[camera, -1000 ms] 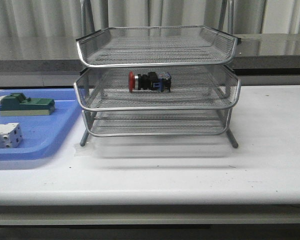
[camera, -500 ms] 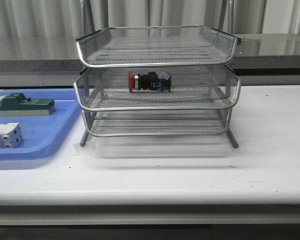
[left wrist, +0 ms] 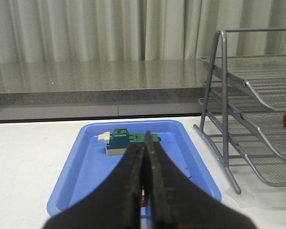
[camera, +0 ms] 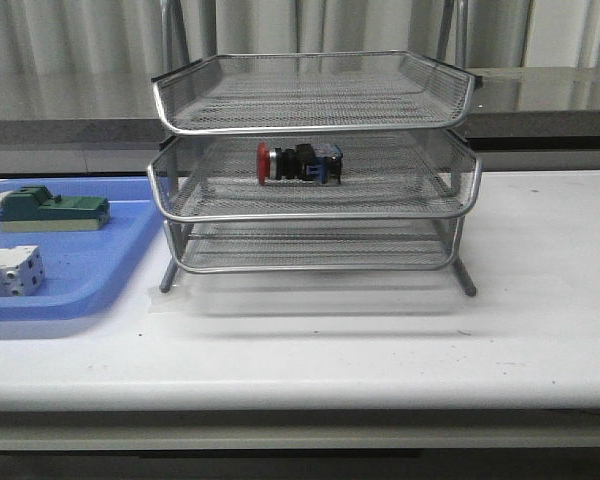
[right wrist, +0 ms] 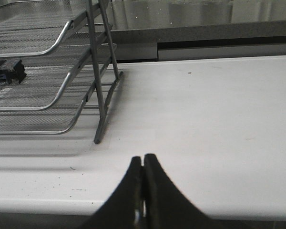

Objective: Place button on rack with both arms

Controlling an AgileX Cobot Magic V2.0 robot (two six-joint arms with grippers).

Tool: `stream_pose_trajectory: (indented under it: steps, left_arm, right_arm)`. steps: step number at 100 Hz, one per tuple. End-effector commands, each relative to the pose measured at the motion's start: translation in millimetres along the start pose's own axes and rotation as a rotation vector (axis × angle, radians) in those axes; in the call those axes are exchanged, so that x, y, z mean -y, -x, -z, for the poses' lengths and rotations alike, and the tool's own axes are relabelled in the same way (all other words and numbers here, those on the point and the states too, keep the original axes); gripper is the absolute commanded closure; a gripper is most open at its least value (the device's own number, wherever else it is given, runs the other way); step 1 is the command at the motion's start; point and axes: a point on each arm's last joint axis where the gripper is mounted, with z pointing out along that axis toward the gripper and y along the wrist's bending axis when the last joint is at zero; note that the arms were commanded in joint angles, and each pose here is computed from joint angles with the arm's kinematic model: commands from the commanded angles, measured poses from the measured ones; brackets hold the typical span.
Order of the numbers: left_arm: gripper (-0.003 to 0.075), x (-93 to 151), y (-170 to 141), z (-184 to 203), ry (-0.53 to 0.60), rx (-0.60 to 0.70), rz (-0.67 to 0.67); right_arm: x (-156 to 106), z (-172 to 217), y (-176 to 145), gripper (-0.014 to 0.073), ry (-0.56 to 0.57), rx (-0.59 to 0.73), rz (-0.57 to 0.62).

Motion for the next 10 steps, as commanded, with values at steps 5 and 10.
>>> stream_pose_trajectory:
  steps: [5,10]
  left_arm:
    - [0.074,1.2,-6.9,1.2,-0.018,0.069,0.016]
    - [0.074,1.2,-6.9,1.2,-0.018,0.069,0.016]
  right_arm:
    - [0.0,3.1,12.9,0.0656,-0.006,0.116,0.01]
    - [0.0,3.1,12.9,0.0656,-0.006,0.116,0.01]
